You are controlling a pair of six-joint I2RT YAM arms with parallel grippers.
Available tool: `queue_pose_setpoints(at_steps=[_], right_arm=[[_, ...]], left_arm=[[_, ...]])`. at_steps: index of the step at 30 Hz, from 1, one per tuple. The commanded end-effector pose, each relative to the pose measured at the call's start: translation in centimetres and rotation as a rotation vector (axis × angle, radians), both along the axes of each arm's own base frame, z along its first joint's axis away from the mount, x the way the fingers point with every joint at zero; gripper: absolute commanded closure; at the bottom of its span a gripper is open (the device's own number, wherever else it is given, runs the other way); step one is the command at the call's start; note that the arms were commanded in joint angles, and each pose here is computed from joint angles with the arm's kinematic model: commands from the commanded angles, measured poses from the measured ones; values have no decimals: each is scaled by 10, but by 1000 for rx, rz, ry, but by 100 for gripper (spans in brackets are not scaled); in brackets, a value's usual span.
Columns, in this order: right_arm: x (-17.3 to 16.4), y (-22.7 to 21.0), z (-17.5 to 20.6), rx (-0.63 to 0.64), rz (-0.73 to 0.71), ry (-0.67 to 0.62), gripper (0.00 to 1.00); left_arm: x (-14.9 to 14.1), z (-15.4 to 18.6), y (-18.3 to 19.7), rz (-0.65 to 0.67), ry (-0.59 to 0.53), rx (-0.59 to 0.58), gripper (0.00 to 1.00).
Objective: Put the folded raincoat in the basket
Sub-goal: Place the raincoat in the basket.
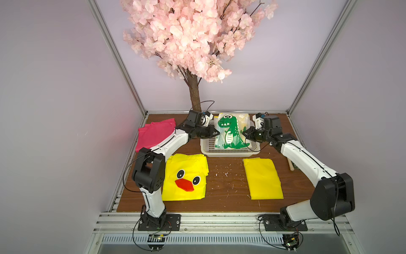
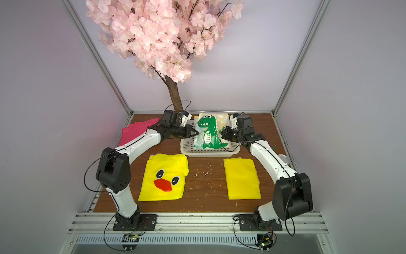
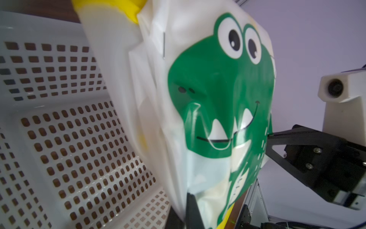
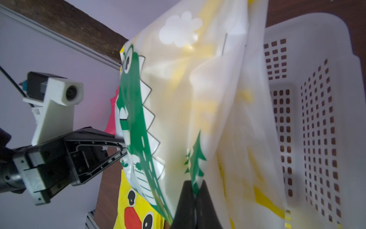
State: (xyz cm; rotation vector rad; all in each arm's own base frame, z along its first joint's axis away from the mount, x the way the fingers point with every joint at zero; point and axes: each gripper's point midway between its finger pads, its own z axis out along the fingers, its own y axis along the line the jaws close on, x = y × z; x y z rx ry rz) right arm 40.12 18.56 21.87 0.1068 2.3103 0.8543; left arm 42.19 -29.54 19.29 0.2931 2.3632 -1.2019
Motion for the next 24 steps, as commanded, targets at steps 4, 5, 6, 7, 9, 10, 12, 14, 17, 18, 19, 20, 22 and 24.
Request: queue_pose_setpoints(at_steps=[4,5,6,7,9,10,12,14,17,18,19,20,22,24], right_arm=[[32,23,9,72,58,-84,100],[34,23,0,70,58,-68,100],[34,24,-7,68,60,-55,100],[32,25,-14,68,64,-43,100],[29,24,-25,65,64,-24,100],[28,22,-31,60,61,-16,100],[26,20,-41,42,57,0,100],[26,17,-51,24,50,16,100],[27,14,-68,7,38,57,100],[27,12,-73,1,30,68,100],[28,10,-77,-4,21,77,100],[29,9,-81,-7,11,86,100],[30,7,-84,-5,8,97,100],[30,7,-86,-8,9,104,100]], left_arm=[[30,-16,10,13,-32,16,100],[31,-22,11,13,-22,24,100],[31,-26,11,11,-12,32,100],[31,-31,12,6,-5,39,100],[27,-37,12,1,12,43,100],[26,-40,12,-1,17,42,100],[24,-43,12,-2,22,38,100],[24,-47,12,-7,26,39,100],[21,-59,12,-17,56,51,100],[20,-62,12,-20,61,56,100],[19,-63,11,-22,61,61,100],[13,-73,13,-26,84,73,100],[8,-80,13,-34,99,81,99],[5,-80,14,-38,96,84,92]])
